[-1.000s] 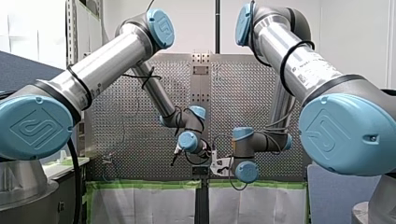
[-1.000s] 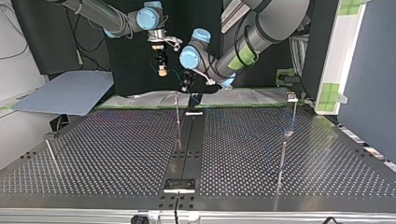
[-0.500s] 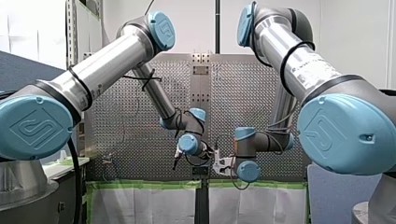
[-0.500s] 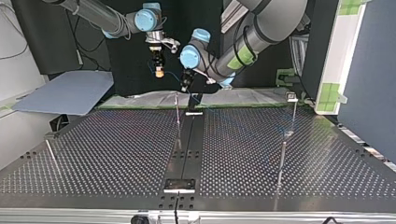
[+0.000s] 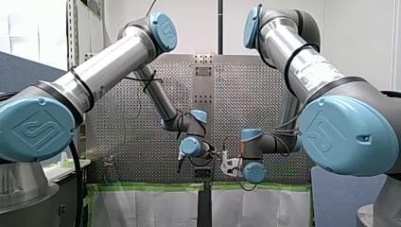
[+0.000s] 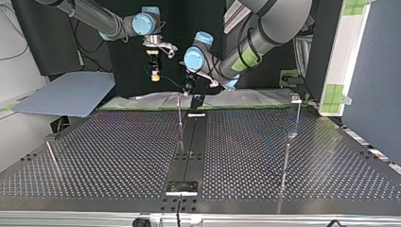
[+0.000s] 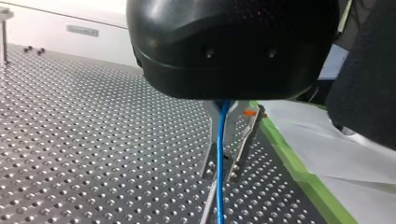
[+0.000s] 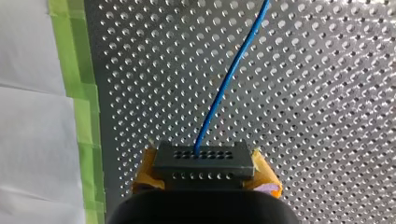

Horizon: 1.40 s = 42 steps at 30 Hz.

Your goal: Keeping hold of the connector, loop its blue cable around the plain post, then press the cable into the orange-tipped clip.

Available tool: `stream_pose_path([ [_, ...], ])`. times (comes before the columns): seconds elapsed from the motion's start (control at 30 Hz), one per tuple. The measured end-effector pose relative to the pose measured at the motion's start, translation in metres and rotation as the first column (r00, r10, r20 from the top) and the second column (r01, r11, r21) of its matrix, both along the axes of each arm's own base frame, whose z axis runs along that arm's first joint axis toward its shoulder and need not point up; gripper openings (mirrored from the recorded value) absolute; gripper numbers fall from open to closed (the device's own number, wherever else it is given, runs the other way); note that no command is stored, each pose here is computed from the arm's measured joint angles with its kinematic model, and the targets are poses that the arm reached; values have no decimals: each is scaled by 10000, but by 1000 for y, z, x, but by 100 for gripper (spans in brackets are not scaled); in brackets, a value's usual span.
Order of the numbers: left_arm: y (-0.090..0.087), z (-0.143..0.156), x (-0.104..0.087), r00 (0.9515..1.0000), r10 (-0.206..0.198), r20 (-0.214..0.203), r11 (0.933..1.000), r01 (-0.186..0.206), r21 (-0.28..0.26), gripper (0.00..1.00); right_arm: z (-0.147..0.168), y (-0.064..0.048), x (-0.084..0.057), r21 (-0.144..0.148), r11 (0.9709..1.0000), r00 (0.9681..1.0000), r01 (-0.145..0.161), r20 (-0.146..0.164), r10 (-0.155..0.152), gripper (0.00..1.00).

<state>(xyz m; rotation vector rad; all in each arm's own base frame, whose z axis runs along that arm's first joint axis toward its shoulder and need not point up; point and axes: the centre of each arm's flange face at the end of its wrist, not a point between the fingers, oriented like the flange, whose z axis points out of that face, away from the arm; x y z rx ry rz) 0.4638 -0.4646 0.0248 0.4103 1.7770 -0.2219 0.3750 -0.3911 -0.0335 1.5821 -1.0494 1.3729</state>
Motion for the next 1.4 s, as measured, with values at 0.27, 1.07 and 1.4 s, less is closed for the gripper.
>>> stream_pose_path([
  [0.27, 1, 2, 6, 10000, 43, 51, 9998, -42, -216, 0, 2, -11, -3, -107, 9998, 9999, 138, 65, -138, 0],
  [1.07, 10, -36, 7, 9982, 532, -278, 9984, -526, 204, 0, -1, -10, -4, 6, 9999, 9999, 120, -29, -120, 0],
  [1.4, 10, -36, 11, 9981, 549, -265, 9985, -547, 91, 0, -26, -9, -6, 291, 9995, 9996, 143, -242, -136, 0],
])
